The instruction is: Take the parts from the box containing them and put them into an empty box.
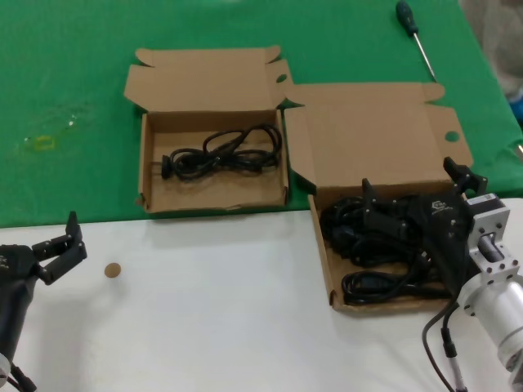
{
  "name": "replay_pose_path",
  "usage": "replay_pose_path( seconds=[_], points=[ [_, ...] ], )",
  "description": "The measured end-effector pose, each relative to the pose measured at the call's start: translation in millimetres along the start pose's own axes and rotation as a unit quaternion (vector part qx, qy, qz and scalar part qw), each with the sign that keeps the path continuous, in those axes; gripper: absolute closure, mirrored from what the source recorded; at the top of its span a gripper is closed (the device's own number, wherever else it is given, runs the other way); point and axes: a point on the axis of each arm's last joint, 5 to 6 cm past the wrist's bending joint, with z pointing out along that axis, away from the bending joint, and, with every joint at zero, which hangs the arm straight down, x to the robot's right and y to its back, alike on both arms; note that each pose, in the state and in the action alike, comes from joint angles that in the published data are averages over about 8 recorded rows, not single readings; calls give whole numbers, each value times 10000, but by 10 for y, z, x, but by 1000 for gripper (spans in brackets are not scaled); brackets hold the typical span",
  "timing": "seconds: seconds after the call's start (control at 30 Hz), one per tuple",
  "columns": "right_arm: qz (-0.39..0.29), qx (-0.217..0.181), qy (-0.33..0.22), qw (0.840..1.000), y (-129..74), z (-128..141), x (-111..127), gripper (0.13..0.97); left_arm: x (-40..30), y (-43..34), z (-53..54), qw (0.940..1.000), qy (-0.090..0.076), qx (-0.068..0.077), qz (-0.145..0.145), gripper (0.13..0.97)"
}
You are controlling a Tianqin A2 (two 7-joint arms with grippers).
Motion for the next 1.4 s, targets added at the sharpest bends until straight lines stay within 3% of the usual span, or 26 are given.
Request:
replay_pose_path(
  seconds=[1.4],
  points=[
    [0, 0, 0, 10000, 0, 0, 0, 130, 0, 0, 0, 10000, 0, 0, 0, 132]
  ],
)
